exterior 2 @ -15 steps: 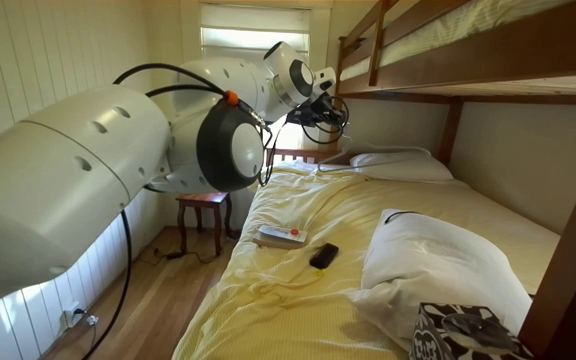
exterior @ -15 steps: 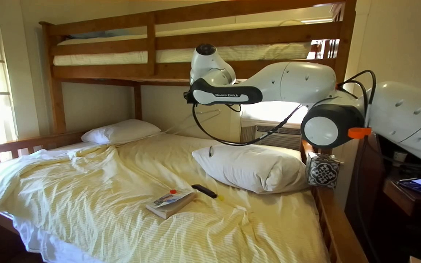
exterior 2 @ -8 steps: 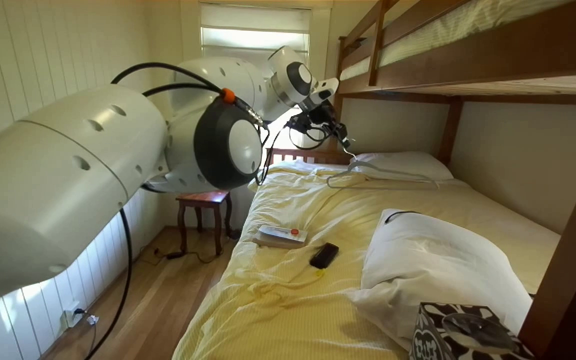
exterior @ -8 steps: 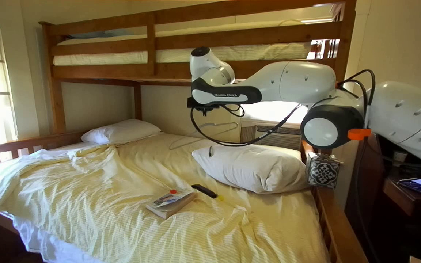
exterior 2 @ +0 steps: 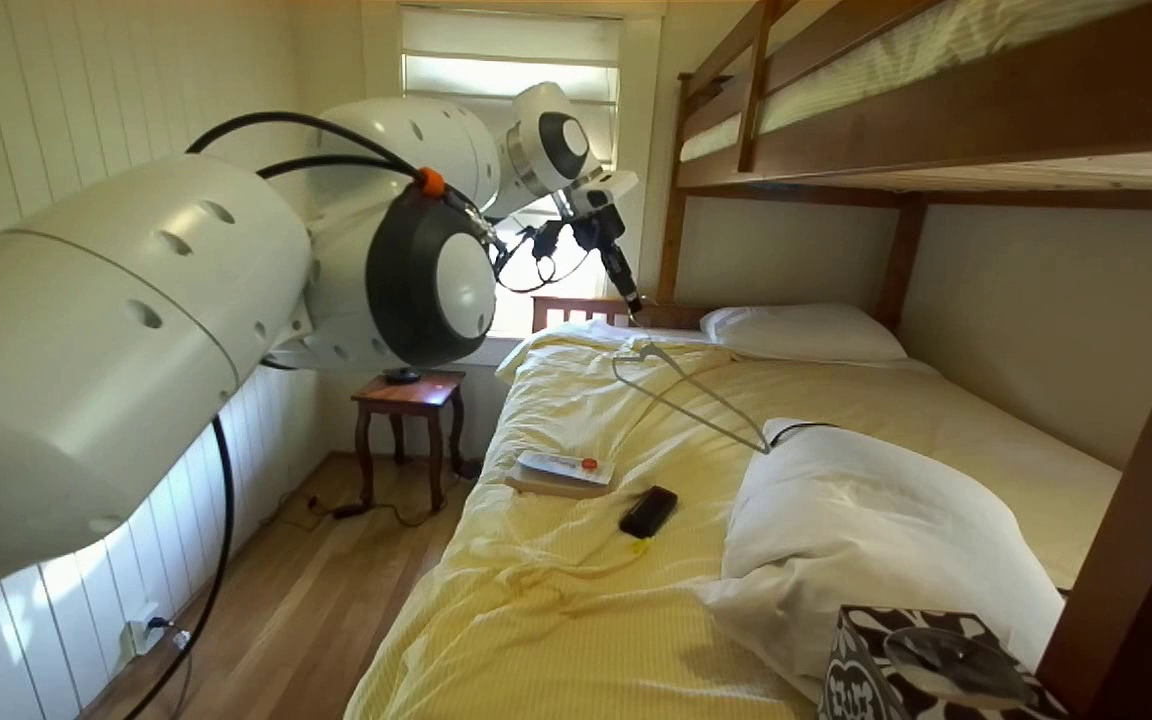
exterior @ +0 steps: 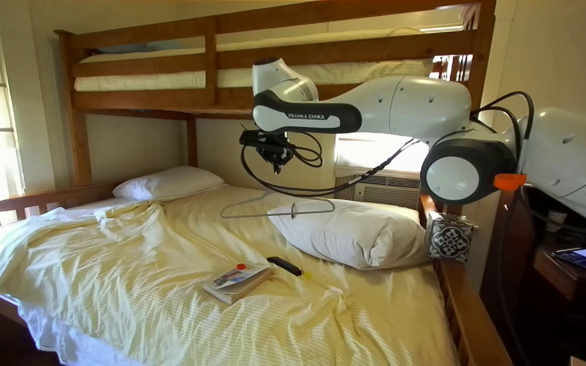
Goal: Pick up the hanger and lean it on the pillow
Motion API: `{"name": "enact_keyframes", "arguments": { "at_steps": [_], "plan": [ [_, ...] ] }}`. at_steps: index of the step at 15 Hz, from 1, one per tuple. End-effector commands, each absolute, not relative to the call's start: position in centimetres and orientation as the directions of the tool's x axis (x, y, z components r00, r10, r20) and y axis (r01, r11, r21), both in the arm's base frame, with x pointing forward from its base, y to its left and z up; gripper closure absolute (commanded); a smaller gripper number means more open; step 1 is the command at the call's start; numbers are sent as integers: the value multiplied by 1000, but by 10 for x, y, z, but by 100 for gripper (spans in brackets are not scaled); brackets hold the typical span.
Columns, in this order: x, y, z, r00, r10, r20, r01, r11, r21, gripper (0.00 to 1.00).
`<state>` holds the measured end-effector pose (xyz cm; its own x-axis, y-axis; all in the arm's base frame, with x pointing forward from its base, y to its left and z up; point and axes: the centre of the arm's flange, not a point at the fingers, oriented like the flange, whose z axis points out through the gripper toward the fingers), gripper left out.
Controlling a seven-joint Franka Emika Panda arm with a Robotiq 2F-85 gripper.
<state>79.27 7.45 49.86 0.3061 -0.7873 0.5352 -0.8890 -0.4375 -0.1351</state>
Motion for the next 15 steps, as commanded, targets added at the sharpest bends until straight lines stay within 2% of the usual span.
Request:
{"name": "enact_keyframes", "arguments": {
  "at_steps": [1,8,12,13,15],
  "plan": [
    [771,88,500,194,-889,416,-925,-306,-223,99],
    [753,81,469,-32,-977,209,-961,-27,-274,99],
    [751,19,457,-229,-952,202,-938,160,-306,99],
    [793,50,476,-141,-962,234,-958,72,-278,99],
    [794,32,474,-154,-959,238,-958,86,-275,96]
  ]
}}
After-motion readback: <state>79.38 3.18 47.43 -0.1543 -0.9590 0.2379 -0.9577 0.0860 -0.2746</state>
